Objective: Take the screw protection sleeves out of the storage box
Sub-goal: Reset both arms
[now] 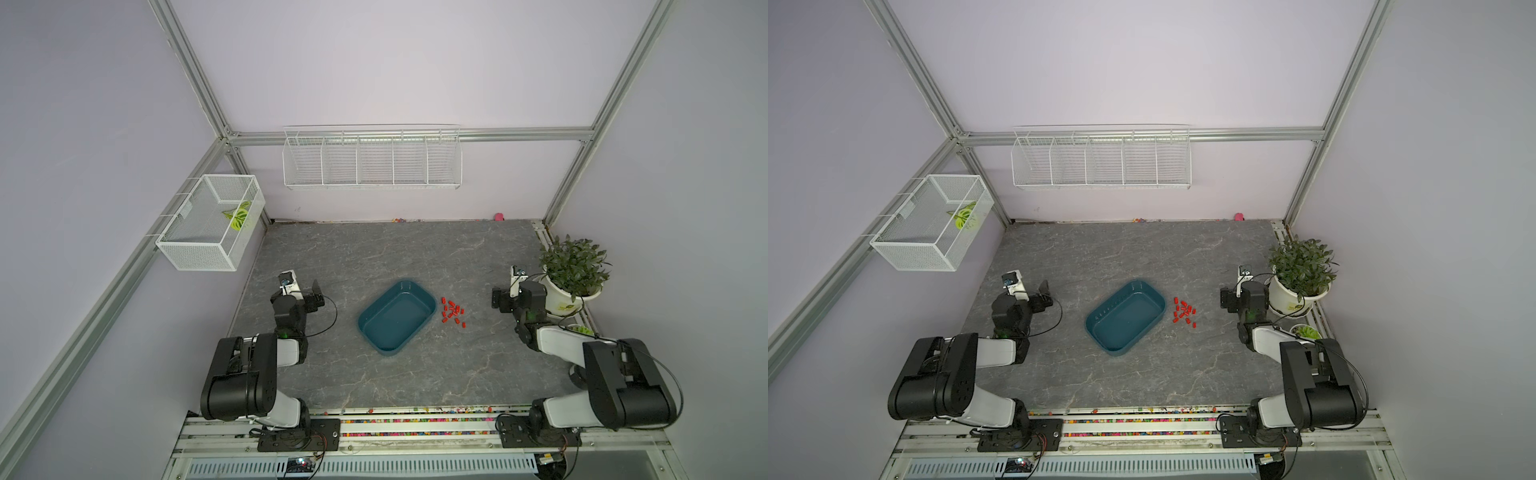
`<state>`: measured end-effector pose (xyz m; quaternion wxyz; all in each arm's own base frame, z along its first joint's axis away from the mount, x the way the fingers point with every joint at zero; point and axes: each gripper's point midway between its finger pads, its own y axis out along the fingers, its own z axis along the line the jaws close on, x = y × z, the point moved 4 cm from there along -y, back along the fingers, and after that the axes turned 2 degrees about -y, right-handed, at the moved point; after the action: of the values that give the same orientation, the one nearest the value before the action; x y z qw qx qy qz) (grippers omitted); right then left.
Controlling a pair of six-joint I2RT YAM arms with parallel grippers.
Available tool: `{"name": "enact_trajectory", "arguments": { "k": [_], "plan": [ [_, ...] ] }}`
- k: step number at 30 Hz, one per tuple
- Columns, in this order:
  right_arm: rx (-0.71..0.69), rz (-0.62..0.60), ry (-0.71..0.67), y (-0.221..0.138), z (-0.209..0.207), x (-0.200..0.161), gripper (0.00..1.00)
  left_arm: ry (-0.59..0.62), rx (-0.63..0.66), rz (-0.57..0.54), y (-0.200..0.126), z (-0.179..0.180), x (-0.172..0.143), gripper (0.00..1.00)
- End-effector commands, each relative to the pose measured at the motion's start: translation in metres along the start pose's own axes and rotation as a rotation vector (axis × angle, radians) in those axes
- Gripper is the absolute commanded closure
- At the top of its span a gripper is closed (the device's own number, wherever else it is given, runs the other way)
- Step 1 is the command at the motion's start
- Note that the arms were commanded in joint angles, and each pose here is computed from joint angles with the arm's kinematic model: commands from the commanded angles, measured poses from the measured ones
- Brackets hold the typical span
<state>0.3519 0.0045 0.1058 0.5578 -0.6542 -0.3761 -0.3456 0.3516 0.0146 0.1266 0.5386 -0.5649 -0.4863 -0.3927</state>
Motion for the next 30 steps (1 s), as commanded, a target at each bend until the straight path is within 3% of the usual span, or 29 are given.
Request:
{"name": "enact_trajectory", "arguments": {
  "k": [1, 30],
  "plan": [
    [0.016, -0.097, 0.009, 0.0043, 0.0026, 0.0049, 0.01, 0.022, -0.047, 0.021, 0.0066, -0.0057, 0.0037, 0.0],
    [-0.018, -0.1, 0.029, 0.0061, -0.0021, 0.0017, 0.01, 0.028, -0.052, 0.023, 0.0074, -0.0074, 0.0036, 0.0]
  ]
}}
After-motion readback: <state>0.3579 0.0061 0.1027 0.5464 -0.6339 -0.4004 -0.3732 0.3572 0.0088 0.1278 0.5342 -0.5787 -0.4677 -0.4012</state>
